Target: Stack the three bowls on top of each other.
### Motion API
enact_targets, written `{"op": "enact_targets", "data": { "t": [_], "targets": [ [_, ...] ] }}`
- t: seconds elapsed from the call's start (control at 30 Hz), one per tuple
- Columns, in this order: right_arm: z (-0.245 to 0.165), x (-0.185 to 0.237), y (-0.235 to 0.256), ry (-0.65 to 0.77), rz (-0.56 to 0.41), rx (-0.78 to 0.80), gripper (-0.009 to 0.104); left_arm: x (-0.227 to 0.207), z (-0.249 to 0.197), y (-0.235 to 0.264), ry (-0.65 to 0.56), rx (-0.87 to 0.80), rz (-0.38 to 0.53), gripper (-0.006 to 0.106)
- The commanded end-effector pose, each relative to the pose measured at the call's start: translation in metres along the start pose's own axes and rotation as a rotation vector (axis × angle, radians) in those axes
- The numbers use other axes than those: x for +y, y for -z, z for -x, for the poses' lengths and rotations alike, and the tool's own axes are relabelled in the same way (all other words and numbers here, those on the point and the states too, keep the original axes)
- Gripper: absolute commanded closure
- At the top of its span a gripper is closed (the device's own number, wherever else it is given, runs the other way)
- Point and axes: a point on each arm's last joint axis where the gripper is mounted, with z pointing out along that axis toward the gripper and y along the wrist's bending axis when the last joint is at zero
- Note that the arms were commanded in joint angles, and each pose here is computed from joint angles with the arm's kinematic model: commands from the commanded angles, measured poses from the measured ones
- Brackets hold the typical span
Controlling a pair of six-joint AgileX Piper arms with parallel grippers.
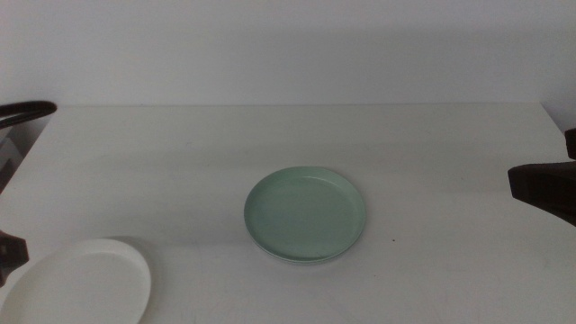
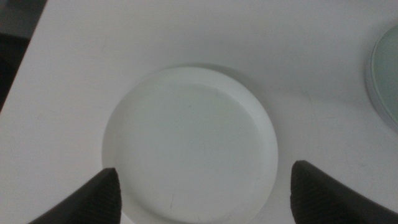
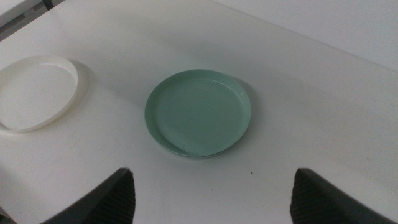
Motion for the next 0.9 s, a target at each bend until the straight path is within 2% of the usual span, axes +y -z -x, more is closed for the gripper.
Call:
{"op": "enact_targets", "data": {
  "t": [0.0, 0.17, 0.3, 0.53, 0.7, 0.8, 0.87],
  "targets": [
    [0.010, -0.001, 0.005, -0.002, -0.018, -0.079, 0.030, -0.002, 0.013, 0.003, 0.013, -0.057, -0.013, 0.012],
    [0.010, -0.001, 0.005, -0.002, -0.018, -0.079, 0.030, -0.003, 0.015, 0.002, 0.025, -0.078, -0.018, 0.012],
    [0.010, -0.001, 0.005, -0.002, -0.018, -0.079, 0.030, 0.000, 0.021, -0.003, -0.001, -0.061, 0.018, 0.012],
    [0.010, -0.001, 0.005, -0.002, -0.018, -0.079, 0.030, 0.005, 0.047, -0.043, -0.017, 0.223, 0.068, 0.012],
    [0.010, -0.001, 0.005, -0.002, -0.018, -0.079, 0.030, 0.010, 0.066, -0.080, -0.081, 0.341, 0.087, 0.012],
    [0.010, -0.001, 0.005, -0.002, -0.018, -0.079, 0.030, 0.022, 0.078, -0.095, -0.065, 0.386, 0.096, 0.012],
    [0.010, -0.001, 0.005, -0.002, -0.018, -0.079, 0.030, 0.032, 0.082, -0.103, -0.050, 0.407, 0.071, 0.012]
  ]
}}
